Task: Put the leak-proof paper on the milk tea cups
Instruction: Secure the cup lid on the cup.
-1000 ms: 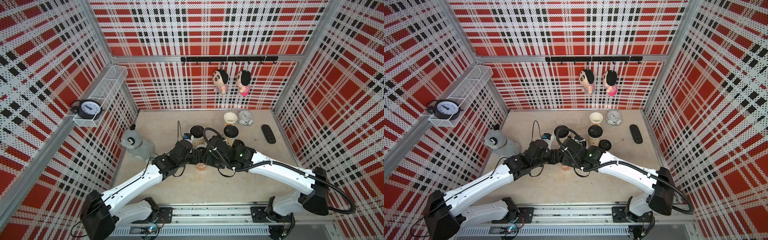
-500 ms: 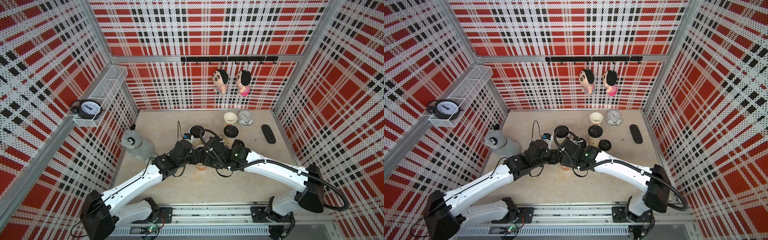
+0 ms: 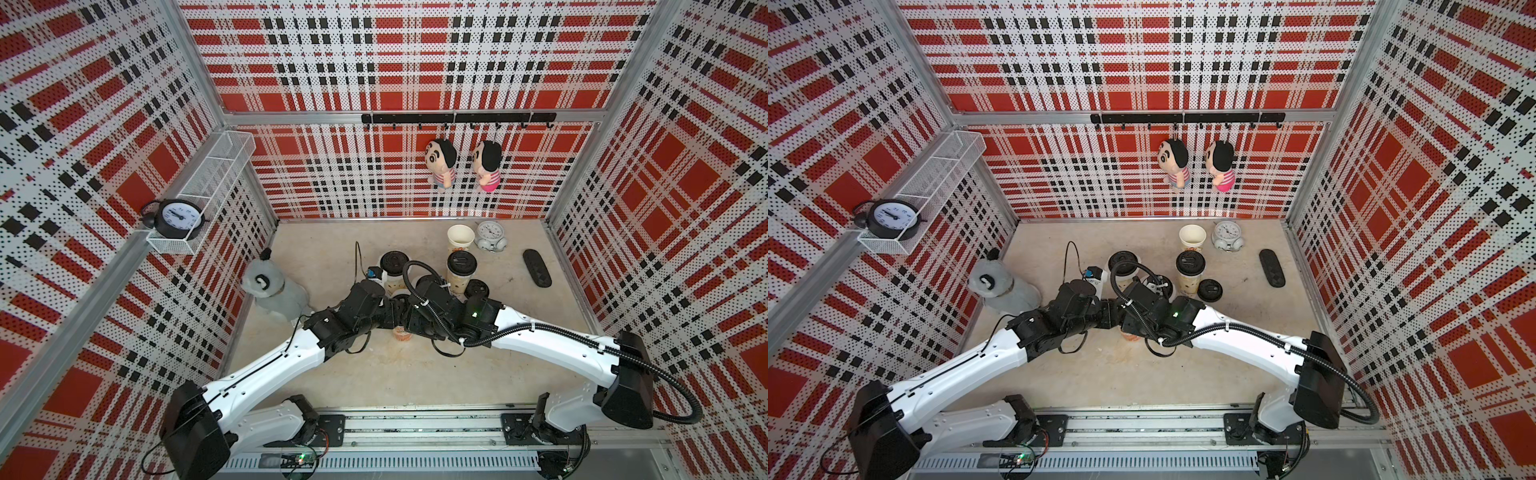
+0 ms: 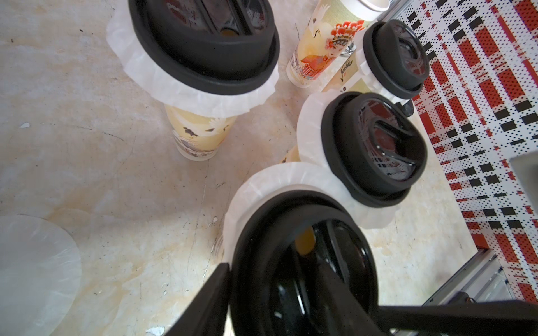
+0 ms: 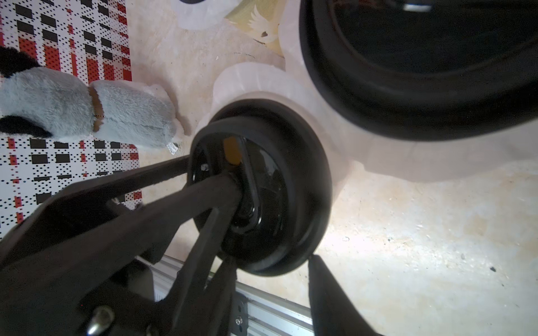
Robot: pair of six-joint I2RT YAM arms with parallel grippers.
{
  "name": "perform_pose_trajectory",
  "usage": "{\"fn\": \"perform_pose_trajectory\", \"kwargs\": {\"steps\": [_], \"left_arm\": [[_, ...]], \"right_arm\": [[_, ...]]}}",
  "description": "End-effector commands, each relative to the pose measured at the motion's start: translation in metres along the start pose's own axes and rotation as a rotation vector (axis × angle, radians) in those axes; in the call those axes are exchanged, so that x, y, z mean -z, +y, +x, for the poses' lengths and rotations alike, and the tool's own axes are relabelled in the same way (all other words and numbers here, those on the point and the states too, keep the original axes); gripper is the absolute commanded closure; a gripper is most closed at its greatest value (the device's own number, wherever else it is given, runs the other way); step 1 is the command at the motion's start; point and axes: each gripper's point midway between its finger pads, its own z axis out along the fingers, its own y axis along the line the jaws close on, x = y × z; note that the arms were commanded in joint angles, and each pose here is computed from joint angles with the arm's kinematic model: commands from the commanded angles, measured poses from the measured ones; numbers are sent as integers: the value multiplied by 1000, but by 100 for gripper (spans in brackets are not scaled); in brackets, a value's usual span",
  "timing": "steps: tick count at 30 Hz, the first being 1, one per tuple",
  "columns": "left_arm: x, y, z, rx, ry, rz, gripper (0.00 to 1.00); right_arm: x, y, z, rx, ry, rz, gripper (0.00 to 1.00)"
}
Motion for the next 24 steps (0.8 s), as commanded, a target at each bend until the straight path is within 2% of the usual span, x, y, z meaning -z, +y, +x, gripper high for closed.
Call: {"fn": "perform_pose_trajectory", "kwargs": {"steps": [1, 24], "left_arm": [[-8, 42, 75, -37, 271, -146, 50], [-7, 42, 76, -37, 270, -141, 50]], "right_arm": [[-20, -73, 24, 5, 94, 267, 57], [-24, -113, 49, 109, 317, 439, 57]]}}
